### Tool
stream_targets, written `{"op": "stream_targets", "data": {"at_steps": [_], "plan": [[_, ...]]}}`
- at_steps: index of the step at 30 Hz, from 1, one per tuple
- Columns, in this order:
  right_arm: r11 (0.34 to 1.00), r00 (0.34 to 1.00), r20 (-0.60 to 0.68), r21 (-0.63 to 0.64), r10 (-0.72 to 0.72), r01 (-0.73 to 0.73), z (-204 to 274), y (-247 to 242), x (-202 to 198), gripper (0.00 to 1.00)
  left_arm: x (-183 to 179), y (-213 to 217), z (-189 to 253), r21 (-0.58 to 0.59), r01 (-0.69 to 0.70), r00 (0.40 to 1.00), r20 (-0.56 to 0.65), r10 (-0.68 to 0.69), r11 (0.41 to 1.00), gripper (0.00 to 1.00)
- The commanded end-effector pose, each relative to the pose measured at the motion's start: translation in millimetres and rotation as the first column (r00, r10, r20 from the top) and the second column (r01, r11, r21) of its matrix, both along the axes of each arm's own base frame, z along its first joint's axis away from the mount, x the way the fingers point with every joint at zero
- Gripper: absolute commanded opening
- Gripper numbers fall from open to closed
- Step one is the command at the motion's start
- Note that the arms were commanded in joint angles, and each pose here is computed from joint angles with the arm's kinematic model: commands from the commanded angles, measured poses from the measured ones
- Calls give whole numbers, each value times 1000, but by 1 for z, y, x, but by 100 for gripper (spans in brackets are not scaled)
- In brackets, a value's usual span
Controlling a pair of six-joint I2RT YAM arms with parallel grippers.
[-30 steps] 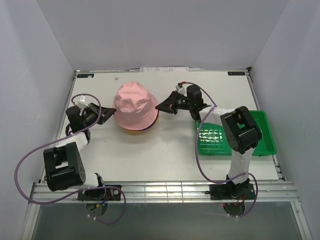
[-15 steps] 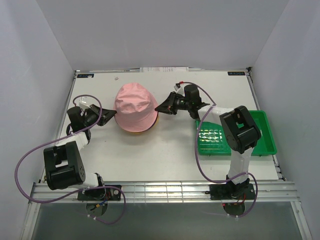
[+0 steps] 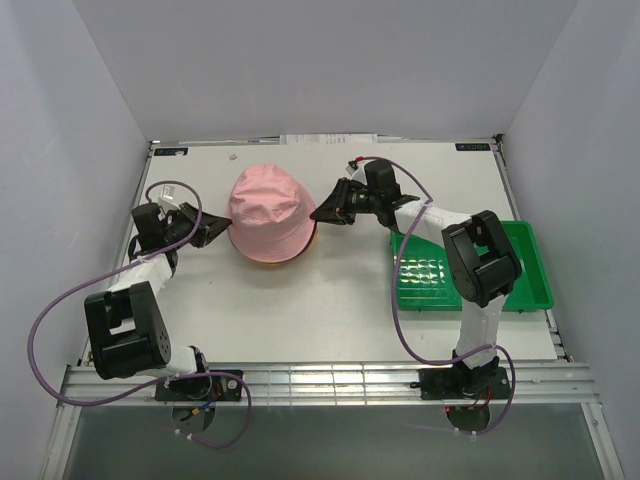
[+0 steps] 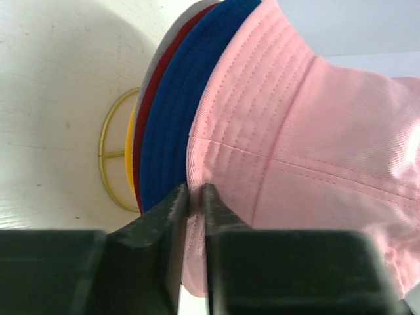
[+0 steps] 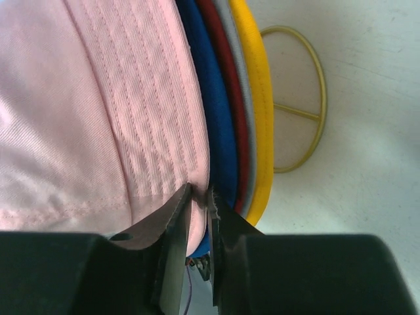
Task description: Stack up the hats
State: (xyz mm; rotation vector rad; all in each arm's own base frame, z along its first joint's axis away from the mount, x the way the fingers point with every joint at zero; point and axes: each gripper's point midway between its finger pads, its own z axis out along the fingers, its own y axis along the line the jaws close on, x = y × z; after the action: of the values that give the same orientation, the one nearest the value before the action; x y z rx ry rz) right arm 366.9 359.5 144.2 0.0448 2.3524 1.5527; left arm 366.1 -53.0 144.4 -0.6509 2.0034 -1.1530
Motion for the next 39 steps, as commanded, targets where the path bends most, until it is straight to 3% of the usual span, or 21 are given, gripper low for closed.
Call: {"op": "stream_targets", "data": {"at_steps": [1, 6, 10, 18, 24, 27, 30, 31, 34, 39], "plan": [[998, 999, 22, -59, -23, 25, -2, -4, 13, 23, 0, 9, 2, 66, -22, 999, -27, 24, 998, 30], [999, 998, 53, -44, -14, 16, 17, -1, 17, 32, 4, 9, 18, 72, -14, 1000, -4, 15, 997, 49], [999, 997, 76, -39, -10, 13, 29, 0, 18, 47, 7, 8, 35, 75, -5, 1000, 31, 3, 997, 58], [997, 993, 120, -75, -18, 27, 49, -9, 21, 63, 7, 11, 68, 122, -16, 996, 84, 5, 992, 68], [991, 985, 169, -119, -41, 62, 61, -42, 16, 74, -6, 10, 89, 182, -7, 992, 123, -16, 983, 70], [983, 967, 252, -168, -32, 76, 72, -61, 8, 77, -18, 8, 99, 213, -2, 988, 151, -31, 977, 70], [969, 940, 340, -227, -13, 95, 85, -83, -10, 85, -32, 1, 108, 216, 23, 983, 173, -62, 976, 70], [968, 926, 378, -227, -12, 106, 98, -90, -21, 94, -40, -2, 116, 218, 27, 977, 199, -71, 976, 70], [958, 906, 423, -258, -2, 122, 98, -107, -44, 98, -56, -5, 123, 241, 15, 972, 224, -71, 970, 71], [923, 899, 438, -344, -3, 171, 71, -136, -74, 93, -83, -19, 128, 223, 55, 961, 253, -112, 973, 71]]}}
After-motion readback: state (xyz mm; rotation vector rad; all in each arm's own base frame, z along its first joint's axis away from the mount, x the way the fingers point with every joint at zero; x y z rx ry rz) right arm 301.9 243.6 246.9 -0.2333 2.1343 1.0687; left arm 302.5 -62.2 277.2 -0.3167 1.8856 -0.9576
